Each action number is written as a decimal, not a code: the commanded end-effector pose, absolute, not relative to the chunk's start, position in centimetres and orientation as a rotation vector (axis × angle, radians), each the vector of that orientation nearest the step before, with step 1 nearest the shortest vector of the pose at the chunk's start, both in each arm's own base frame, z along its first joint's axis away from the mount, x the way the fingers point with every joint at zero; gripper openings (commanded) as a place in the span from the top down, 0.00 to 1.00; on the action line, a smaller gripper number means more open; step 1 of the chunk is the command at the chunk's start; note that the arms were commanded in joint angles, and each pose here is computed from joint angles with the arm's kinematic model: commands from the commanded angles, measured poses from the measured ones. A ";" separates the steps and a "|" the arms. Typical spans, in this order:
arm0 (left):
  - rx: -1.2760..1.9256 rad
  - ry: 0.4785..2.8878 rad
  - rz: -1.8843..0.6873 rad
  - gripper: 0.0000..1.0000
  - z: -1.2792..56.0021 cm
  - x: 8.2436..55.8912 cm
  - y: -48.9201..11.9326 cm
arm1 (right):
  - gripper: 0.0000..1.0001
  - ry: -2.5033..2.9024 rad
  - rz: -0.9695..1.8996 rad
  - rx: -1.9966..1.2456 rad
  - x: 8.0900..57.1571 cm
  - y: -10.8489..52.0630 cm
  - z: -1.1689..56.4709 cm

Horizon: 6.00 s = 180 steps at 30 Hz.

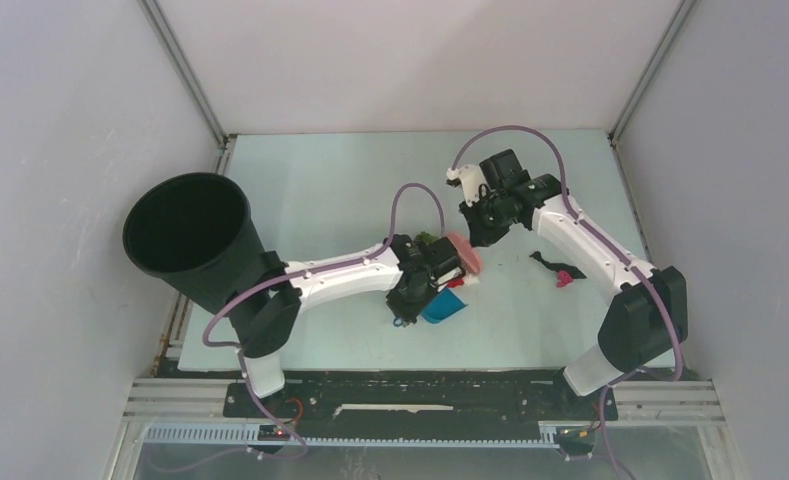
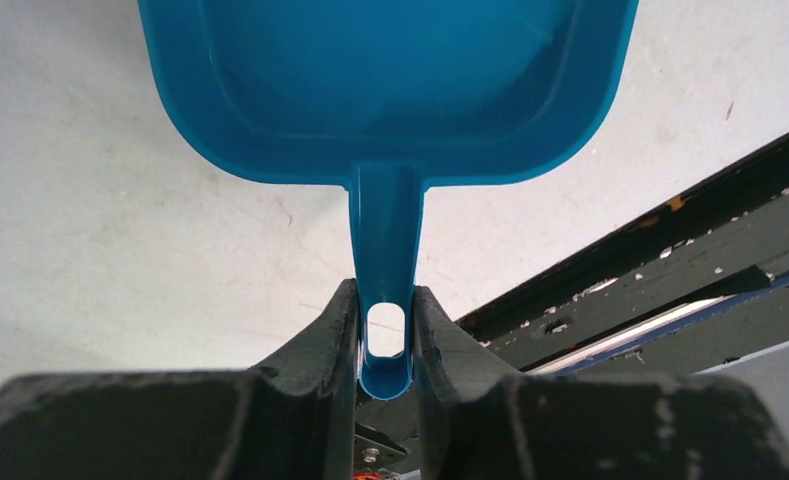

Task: Sweep away the paper scraps from the table

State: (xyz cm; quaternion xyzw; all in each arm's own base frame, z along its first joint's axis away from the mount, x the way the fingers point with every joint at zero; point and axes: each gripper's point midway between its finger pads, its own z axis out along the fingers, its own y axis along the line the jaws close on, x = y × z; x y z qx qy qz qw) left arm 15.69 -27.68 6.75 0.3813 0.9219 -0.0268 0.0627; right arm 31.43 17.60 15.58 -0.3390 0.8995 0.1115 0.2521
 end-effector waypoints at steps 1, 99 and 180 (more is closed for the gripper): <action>1.135 2.733 -0.128 1.00 7.2 17.0 -30.0 | 1.00 2.469 0.603 -0.957 27.7 20.6 16.4; 0.815 2.346 -0.402 1.00 8.7 19.9 -30.0 | 1.00 2.234 0.356 -0.964 33.3 27.2 24.3; 0.844 2.352 -0.271 1.00 8.4 16.9 -32.6 | 1.00 2.342 0.406 -0.407 33.0 9.0 24.3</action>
